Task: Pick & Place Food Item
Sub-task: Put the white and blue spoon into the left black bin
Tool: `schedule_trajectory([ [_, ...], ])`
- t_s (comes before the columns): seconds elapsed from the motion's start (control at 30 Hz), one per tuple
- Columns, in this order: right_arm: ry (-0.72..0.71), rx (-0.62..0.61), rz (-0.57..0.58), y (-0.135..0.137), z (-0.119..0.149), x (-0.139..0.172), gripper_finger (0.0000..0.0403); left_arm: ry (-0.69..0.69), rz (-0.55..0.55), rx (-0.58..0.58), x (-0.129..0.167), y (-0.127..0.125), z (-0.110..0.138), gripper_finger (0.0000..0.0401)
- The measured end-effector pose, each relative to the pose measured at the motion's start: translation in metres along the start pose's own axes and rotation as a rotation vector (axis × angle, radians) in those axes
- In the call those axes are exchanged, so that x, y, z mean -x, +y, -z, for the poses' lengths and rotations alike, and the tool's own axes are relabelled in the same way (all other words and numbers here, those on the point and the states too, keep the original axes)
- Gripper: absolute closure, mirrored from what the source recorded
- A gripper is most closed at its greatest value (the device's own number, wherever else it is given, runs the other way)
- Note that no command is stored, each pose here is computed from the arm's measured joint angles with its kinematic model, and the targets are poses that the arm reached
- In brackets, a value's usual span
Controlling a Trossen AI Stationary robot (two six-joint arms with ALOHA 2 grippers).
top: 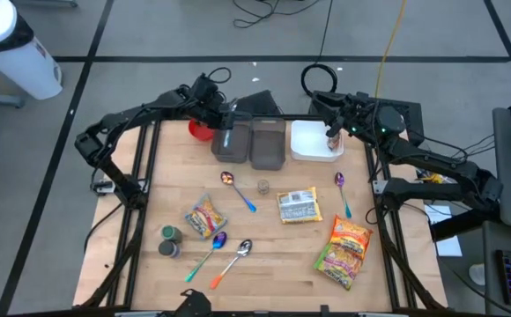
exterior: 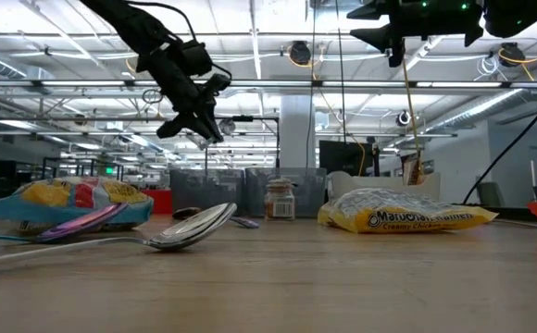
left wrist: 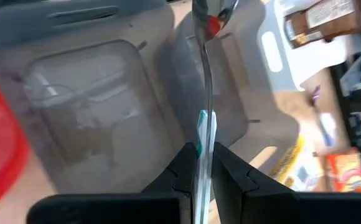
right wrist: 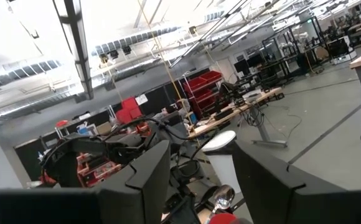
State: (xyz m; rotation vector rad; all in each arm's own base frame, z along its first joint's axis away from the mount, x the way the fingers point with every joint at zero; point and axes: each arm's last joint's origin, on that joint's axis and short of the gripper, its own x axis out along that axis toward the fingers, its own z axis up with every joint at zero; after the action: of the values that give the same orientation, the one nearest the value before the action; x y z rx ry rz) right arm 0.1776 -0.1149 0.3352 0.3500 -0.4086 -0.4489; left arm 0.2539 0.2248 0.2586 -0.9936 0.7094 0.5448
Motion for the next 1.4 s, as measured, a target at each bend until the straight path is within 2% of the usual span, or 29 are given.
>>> schedule_trajectory([
  [0.3,0.012,-0.001,0.006,-0.002,0.003,-0.002,0.0236,0.183,-0.162,-0.123,-0.01,-0.009,-0.013,0.0372],
  [0.67,0.022,-0.025,0.008,-0.003,0.005,-0.004,0.0236,0.308,-0.223,-0.152,-0.039,-0.015,-0.037,0.0372],
  [0.93,0.021,-0.01,0.007,-0.003,0.005,-0.004,0.0236,0.415,-0.253,-0.162,-0.052,-0.008,-0.03,0.0372],
  [1.4,0.025,-0.001,0.01,-0.003,0.005,-0.004,0.0236,0.48,-0.308,-0.15,-0.083,0.0,-0.022,0.0372],
])
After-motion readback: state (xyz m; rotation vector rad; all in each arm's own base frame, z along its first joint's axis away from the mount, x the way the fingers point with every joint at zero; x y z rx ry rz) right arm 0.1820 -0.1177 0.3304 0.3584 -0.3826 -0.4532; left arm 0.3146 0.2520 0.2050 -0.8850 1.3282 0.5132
